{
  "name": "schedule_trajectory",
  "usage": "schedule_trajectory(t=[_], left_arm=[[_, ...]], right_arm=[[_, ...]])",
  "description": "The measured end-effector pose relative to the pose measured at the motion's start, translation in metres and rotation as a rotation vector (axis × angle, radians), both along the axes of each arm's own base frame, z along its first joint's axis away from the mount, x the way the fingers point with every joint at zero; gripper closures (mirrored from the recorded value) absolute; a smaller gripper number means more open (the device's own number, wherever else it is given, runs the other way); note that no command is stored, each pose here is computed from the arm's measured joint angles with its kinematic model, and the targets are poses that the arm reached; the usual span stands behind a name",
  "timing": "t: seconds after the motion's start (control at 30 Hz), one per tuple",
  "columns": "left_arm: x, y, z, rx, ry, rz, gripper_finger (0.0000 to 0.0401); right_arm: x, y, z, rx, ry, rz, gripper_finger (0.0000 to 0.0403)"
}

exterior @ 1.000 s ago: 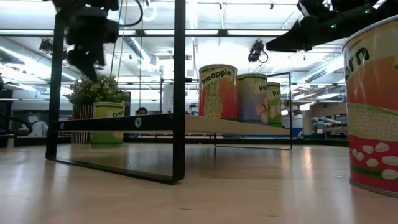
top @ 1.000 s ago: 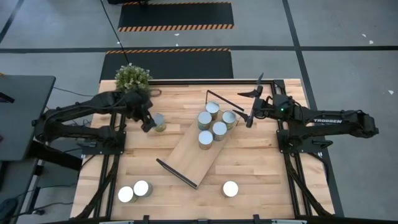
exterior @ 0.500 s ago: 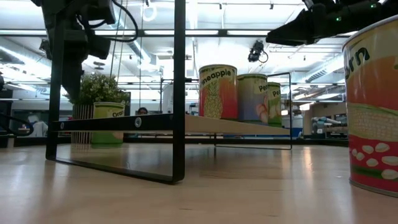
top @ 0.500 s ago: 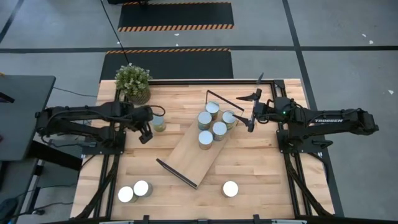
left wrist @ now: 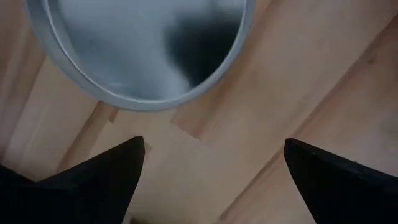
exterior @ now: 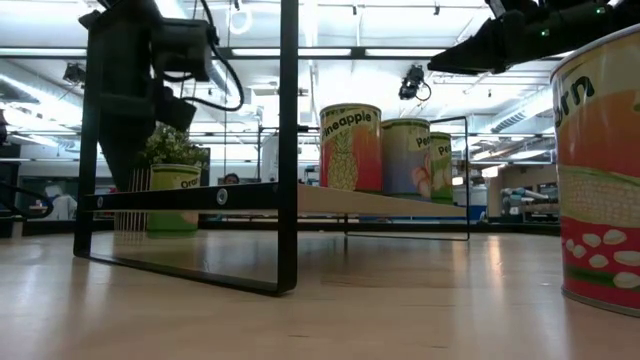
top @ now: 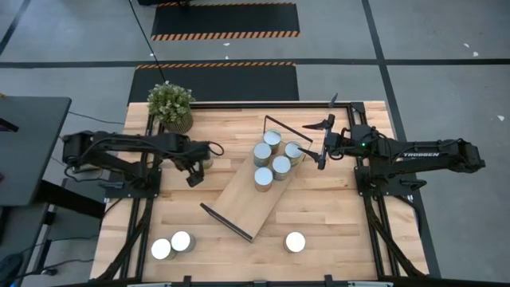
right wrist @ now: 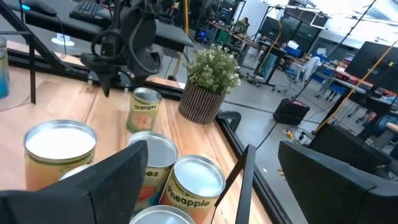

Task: Pick and place cans onto a shelf
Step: Put the top canned oranges on the shelf

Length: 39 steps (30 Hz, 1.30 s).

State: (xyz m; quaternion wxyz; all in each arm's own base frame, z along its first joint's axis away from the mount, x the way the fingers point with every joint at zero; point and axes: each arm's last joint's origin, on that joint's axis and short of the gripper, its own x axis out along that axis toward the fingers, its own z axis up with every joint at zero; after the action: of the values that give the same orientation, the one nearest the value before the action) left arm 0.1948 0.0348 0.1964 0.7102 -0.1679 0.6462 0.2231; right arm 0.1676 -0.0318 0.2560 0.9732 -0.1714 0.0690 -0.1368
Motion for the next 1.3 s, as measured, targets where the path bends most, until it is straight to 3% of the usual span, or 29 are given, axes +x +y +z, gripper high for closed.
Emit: schedule_trajectory(t=[0.3,0.6,1.3], left_arm=[[0.017,0.003,-0.009,0.021,-0.067,-0.064,0.0011],[0.019,0.005,-0.008,0.037,-0.094,-0.025,0.0016],[0.023,0.007,-0.007,0.056,-0.133,-0.024,0.01]], right_arm=[[0.001,0.001,0.003,-0.007,-0.032,0.039,0.0034],[0.003,0.001,0.002,-0.002,-0.03,0.053,0.0034],[0.006,0.001,0.0,-0.004,-0.018,0.054,0.0034]])
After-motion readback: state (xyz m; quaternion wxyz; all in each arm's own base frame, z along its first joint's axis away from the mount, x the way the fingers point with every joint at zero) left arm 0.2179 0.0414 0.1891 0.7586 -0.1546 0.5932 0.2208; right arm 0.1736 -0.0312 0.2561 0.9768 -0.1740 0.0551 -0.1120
